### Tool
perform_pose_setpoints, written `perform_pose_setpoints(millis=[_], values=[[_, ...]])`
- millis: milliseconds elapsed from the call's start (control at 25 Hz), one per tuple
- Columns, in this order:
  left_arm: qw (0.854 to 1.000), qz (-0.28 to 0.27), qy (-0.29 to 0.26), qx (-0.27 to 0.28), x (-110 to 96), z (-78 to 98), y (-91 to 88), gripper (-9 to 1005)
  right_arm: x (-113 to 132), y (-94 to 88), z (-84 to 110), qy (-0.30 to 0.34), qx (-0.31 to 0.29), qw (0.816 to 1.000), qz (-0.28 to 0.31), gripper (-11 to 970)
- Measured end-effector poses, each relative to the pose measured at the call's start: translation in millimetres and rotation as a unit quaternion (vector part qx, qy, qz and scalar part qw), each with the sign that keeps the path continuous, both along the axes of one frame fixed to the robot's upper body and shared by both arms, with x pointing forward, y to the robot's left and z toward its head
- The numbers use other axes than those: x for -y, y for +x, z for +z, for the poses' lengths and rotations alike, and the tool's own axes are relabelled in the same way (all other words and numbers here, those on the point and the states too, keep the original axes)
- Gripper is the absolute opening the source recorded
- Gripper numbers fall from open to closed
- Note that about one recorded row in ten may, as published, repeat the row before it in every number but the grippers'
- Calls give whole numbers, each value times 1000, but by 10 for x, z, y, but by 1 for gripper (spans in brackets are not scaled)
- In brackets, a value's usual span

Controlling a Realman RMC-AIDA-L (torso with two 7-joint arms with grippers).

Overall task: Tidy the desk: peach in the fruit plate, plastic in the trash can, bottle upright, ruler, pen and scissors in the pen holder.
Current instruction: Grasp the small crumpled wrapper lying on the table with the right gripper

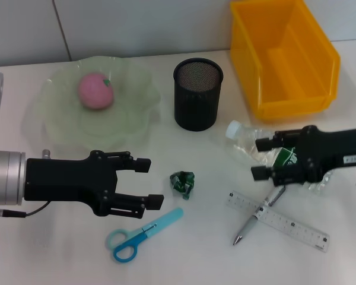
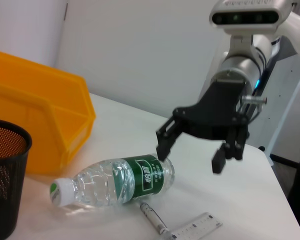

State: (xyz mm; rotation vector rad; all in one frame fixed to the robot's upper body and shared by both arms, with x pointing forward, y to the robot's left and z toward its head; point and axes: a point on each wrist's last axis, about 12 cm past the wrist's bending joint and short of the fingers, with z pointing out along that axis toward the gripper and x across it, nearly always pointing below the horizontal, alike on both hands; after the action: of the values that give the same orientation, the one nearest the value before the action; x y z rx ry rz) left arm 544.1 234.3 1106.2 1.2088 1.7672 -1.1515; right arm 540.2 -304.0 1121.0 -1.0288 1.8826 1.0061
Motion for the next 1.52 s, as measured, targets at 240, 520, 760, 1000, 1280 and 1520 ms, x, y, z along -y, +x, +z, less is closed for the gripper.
perform_pose_setpoints(millis=[240,520,760,1000,1280,1520], values=[[1000,6,0,-1,-18,-19,-8,858,-99,146,478,-24,-9,999,19,668],[1000,19,0,-3,-64,-47,-24,858,-430,615,1117,-136,-31,990,16,665],[1000,24,5,-7,-81,-61,-27,858,-883,853,1177,-216,-31,974,62,662],[1000,26,7,-7,-99,-65,-29,858,-1197,883,982,-264,-19,960,94,659],[999,34,20,-7,-212,-72,-38,858,-1435,873,721,-300,5,948,107,656],[999,43,29,-7,-316,-101,-67,858,-1574,848,532,-297,12,947,117,653]])
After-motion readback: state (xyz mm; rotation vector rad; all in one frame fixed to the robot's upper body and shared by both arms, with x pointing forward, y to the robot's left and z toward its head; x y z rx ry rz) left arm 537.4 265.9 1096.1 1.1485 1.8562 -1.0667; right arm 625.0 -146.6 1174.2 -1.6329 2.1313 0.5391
